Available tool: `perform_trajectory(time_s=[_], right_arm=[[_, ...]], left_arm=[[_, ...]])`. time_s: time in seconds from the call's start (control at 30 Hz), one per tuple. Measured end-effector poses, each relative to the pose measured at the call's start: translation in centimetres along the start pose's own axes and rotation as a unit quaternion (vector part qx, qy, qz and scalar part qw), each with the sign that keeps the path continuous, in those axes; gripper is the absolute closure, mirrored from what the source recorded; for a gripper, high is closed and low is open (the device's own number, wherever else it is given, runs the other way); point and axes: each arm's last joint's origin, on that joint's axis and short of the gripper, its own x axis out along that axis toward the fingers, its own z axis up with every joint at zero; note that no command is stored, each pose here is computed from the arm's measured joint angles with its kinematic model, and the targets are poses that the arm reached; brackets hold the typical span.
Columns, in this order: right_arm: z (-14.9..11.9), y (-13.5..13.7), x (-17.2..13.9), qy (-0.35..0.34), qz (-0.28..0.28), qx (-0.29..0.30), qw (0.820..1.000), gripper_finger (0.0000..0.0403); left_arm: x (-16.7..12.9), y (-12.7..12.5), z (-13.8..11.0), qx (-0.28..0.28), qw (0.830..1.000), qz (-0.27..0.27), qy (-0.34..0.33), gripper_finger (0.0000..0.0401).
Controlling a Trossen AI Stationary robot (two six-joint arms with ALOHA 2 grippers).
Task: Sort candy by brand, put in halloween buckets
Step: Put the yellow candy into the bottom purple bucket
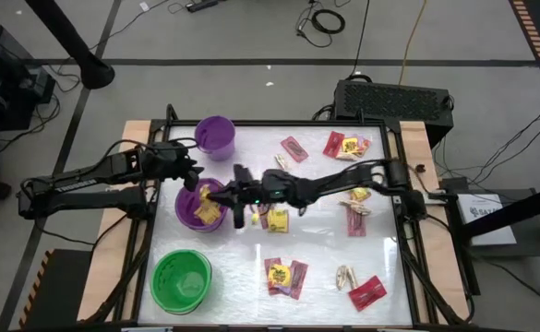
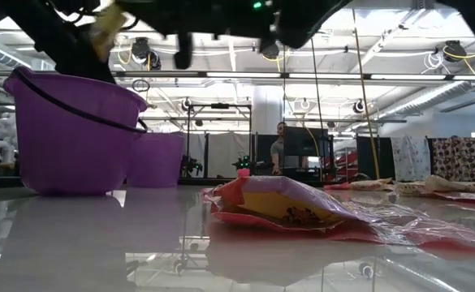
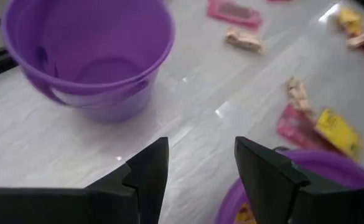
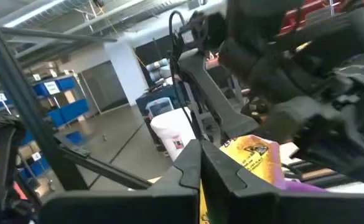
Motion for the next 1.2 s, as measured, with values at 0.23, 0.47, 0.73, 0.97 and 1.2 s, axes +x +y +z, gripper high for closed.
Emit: perform_trajectory(time_s=[0.23,0.47,0.73,0.97,1.2], right_arm=[[-0.9,-1.2,3.0,0.055,-0.031,0.012,0.998,0.0402],[-2.0,-1.7,2.9,0.170,-0.080,0.017,0.982,0.0392],[-2.0,-1.8,2.7,0.183,-0.086,0.024,0.979,0.0324],[1.0,-0.2,1.5,0.219,-0.064,0.028,0.973,0.0274],[1.6,1.4,-2.2,0.410,-0.035,0.053,0.910,0.0268]], left_arm=[[0.0,0.1,-0.1,0.013,1.000,0.002,0.007,0.0210],[-1.5,-0.1,0.5,0.008,0.999,-0.026,-0.021,0.0210],[-3.2,-0.7,0.7,0.033,0.986,-0.166,-0.003,0.0210],[-3.4,-1.2,0.5,0.038,0.968,-0.247,0.034,0.0210],[-3.2,-1.1,0.5,0.038,0.973,-0.227,0.028,0.0210]])
